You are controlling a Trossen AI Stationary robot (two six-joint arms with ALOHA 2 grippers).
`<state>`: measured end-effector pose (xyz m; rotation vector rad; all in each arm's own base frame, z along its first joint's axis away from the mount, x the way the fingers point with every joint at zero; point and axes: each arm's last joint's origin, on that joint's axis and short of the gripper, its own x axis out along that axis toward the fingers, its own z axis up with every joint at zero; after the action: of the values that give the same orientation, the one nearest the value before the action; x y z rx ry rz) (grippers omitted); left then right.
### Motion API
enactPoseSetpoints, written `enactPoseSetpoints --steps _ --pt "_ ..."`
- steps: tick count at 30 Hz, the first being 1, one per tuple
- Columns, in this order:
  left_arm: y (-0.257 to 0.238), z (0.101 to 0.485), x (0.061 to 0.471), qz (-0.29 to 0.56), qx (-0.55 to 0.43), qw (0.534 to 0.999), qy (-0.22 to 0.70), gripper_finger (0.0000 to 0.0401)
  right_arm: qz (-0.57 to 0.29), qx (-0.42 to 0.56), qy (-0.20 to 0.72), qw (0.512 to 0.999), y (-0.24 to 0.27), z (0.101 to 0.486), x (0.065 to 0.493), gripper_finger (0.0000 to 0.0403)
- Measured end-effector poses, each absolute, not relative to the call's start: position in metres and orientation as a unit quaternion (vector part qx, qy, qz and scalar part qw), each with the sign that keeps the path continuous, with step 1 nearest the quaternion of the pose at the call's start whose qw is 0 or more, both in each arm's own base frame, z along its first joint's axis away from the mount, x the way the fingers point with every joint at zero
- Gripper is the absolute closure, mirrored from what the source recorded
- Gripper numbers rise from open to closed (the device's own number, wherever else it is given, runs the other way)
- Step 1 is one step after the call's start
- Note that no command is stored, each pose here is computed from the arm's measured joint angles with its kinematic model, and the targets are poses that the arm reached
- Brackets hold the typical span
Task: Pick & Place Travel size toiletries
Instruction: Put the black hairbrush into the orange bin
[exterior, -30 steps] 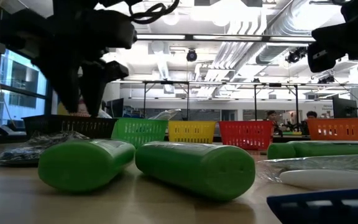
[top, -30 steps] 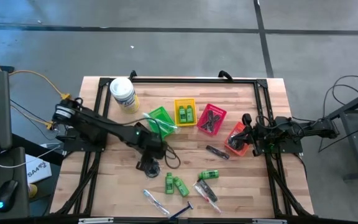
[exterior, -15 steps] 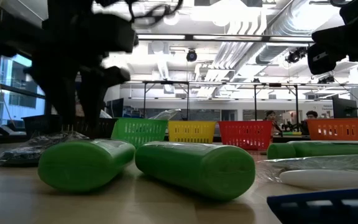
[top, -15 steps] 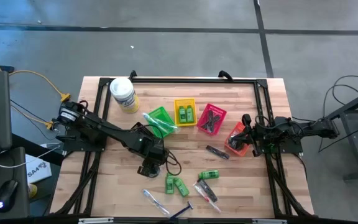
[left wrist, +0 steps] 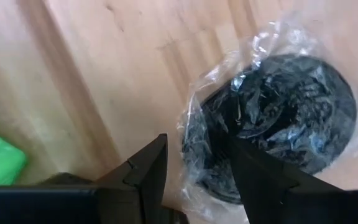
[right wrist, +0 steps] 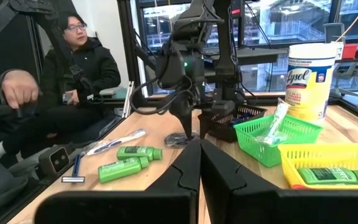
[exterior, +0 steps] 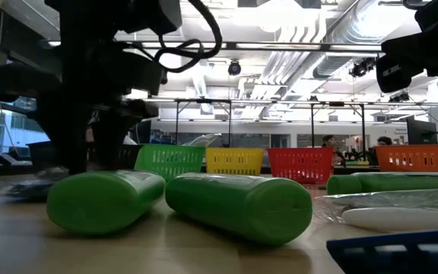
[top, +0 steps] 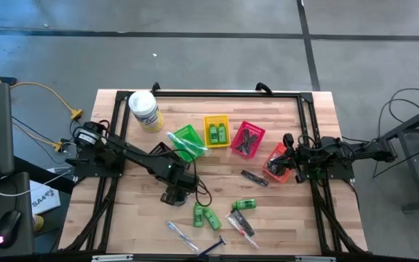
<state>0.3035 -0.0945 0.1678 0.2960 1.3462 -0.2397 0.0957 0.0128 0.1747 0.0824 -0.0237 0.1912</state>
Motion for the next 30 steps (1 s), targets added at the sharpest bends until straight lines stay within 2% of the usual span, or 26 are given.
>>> enactPoseSetpoints --steps 2,5,11,19,24,30 --pt "-0.094 0.168 0.304 -0.108 0.139 0.766 0.619 0.0243 0.095 0.041 -0.012 0.995 0.013 0.175 0.096 0.0400" --pt "-0.095 0.168 0.304 -0.112 0.144 0.767 0.615 0.0273 0.095 0.041 -0.012 0.995 0.013 0.175 0.096 0.0400" --pt "-0.096 0.168 0.304 -0.137 0.149 0.764 0.612 0.0386 0.096 0.041 -0.011 0.995 0.013 0.175 0.096 0.0400" --pt "-0.097 0.175 0.309 -0.138 0.145 0.771 0.604 0.0398 0.096 0.041 -0.011 0.995 0.013 0.175 0.096 0.0400" --pt "-0.101 0.205 0.320 -0.144 0.144 0.801 0.563 0.0400 0.096 0.041 -0.012 0.994 0.013 0.175 0.096 0.0400" --pt "-0.096 0.250 0.313 -0.140 0.200 0.832 0.498 0.0401 0.096 0.041 -0.011 0.995 0.013 0.175 0.096 0.0400"
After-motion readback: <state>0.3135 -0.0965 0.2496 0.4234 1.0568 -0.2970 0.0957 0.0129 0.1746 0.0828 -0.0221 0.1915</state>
